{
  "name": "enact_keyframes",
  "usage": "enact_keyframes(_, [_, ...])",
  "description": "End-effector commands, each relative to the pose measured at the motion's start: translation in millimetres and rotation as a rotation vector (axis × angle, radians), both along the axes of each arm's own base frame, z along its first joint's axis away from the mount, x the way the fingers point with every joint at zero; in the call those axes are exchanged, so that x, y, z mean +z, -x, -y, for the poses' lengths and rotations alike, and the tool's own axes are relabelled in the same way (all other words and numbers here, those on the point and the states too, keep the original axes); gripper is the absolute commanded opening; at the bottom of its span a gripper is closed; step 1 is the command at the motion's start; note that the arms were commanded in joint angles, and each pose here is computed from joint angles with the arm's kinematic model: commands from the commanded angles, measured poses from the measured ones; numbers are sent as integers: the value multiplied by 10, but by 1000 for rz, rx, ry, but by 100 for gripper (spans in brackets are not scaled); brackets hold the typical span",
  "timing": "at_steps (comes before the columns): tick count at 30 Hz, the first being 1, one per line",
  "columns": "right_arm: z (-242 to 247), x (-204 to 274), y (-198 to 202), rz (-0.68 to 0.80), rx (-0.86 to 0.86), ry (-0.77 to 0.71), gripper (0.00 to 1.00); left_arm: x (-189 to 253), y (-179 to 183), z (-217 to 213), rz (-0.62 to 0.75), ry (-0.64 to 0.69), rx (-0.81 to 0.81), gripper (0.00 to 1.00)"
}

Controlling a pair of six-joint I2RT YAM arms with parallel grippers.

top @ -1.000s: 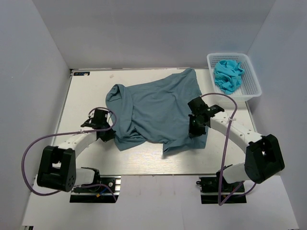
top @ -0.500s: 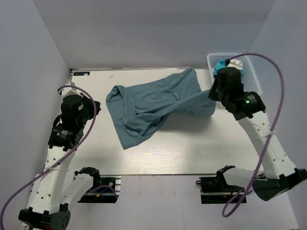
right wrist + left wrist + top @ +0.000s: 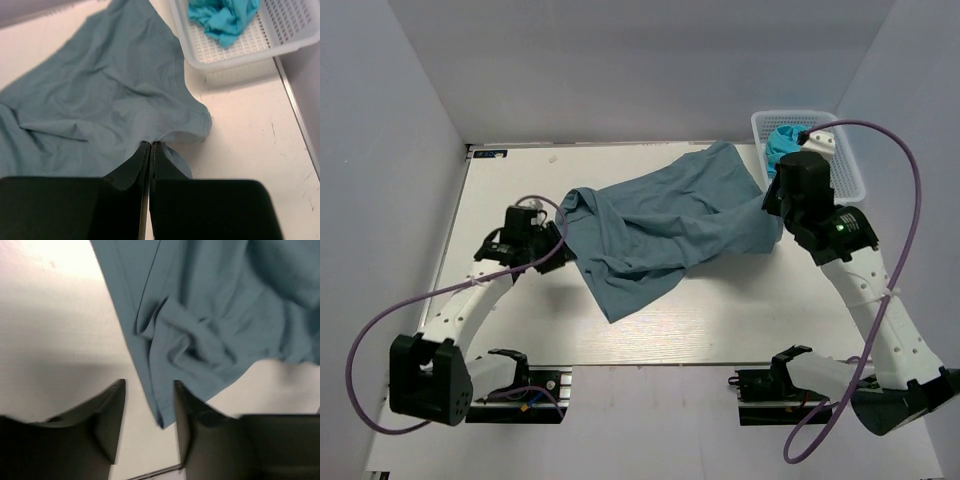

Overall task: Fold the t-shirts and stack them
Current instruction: Flatten out the tshirt

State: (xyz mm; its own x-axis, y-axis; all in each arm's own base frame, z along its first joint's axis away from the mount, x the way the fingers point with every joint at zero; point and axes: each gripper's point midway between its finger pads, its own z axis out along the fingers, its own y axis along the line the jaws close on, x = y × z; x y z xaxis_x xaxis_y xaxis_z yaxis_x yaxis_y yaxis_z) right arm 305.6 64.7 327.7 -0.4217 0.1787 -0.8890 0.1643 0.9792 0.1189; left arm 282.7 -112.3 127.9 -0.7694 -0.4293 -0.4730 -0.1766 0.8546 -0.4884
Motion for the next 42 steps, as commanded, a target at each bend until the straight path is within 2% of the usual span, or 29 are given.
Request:
enact_keyframes(1, [23, -35, -77, 22, -29, -15, 0, 84, -30, 290, 90, 103, -137, 56])
enact_keyframes(5, [-27, -257, -134, -32, -22, -19, 0, -139, -96, 389, 94, 56, -244, 58])
enact_keyframes(7, [-27, -315, -170, -52, -23, -10, 0, -377, -127, 355, 44, 2, -278, 58])
enact_keyframes(11, [14, -350, -214, -68, -38, 7, 0, -663, -170, 501, -32, 22, -331, 57])
enact_keyframes(15, [47, -386, -243, -93, -51, 20, 0, -901, -209, 495, -100, -34, -339, 57])
enact_keyframes(20, [74, -416, -255, -105, -53, 20, 0, -825, -353, 620, -47, -37, -360, 57])
enact_keyframes(28, [116, -482, -275, -127, -56, 13, 0, -777, -402, 382, -127, -208, -283, 56])
enact_keyframes(30, [101, -491, -284, -128, -48, 11, 0, -643, -367, 368, -94, -242, -324, 60])
enact_keyframes(31, [126, -508, -287, -133, -53, 18, 0, -614, -337, 382, -84, -253, -350, 68])
enact_keyframes(35, [94, -540, -318, -138, -30, 14, 0, -567, -271, 388, -55, -320, -482, 74])
enact_keyframes(39, [73, -563, -367, -143, -5, 12, 0, -616, -274, 539, 0, -307, -645, 74])
enact_keyframes(42, [79, -583, -392, -156, 0, 14, 0, -684, -313, 664, 39, -299, -816, 67])
